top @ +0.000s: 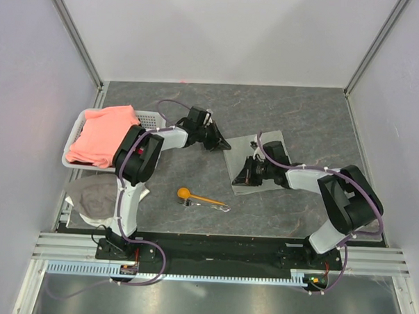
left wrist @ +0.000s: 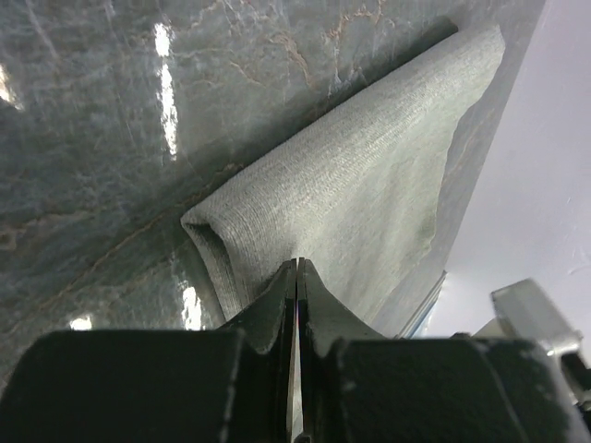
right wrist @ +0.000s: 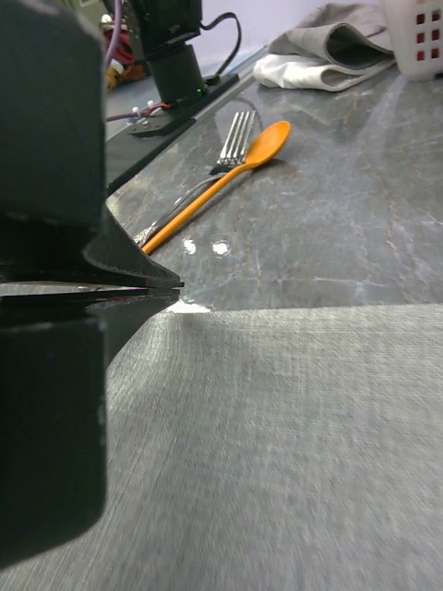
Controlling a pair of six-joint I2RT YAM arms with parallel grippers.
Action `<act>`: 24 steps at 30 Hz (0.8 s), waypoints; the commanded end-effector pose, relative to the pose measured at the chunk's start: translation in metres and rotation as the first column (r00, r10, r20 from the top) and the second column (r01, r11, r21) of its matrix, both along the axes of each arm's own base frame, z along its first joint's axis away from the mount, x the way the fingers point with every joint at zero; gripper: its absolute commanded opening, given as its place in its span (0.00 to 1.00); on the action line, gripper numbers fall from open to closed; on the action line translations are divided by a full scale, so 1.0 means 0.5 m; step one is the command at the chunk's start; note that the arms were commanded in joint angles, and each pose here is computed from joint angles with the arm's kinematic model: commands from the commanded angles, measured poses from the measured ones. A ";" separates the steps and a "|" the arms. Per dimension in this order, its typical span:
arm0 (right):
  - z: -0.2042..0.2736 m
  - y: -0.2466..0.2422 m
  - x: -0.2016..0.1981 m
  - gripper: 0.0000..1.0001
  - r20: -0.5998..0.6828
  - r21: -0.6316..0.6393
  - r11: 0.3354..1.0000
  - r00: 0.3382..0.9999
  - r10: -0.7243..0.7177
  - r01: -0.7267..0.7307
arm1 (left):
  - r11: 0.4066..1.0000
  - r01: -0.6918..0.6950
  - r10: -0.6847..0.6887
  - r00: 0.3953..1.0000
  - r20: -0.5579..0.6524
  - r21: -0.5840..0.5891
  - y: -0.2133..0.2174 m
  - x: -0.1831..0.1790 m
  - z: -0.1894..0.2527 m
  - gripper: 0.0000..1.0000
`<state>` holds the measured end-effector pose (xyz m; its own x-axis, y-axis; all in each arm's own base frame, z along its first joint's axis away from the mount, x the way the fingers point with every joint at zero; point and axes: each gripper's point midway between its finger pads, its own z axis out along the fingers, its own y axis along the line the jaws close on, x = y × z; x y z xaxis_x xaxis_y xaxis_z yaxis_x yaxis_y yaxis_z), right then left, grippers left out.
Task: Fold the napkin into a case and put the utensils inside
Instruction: Smooth out the rectangle-folded napkin at the center of the board.
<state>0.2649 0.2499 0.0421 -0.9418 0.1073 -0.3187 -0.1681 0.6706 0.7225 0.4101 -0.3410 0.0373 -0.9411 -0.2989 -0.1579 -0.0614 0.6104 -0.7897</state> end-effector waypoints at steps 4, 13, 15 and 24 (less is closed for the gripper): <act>-0.052 -0.005 -0.053 0.05 -0.051 0.016 1.000 0.998 0.024 -0.023 | 0.998 -0.062 0.063 0.997 -0.047 0.005 0.017 0.040 -0.040 0.06; -0.097 -0.034 -0.108 0.03 -0.110 -0.006 1.000 0.994 -0.003 0.002 | 0.997 -0.067 0.068 0.997 -0.041 0.030 0.070 0.109 -0.065 0.07; -0.087 -0.032 -0.108 0.03 -0.103 0.003 1.000 0.995 -0.006 0.006 | 0.998 -0.046 0.048 0.998 -0.048 0.042 0.077 0.110 -0.077 0.07; 0.035 0.006 -0.016 0.07 0.018 0.064 0.998 1.000 0.001 -0.002 | 0.999 0.034 -0.031 0.991 0.133 -0.018 0.055 0.114 0.115 0.12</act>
<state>0.2274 0.2412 0.0207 -0.9617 0.1302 -0.2410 -0.1016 0.6477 0.7551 0.4702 -0.3017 0.0226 -0.9313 -0.3403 -0.1298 -0.1114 0.6056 -0.7880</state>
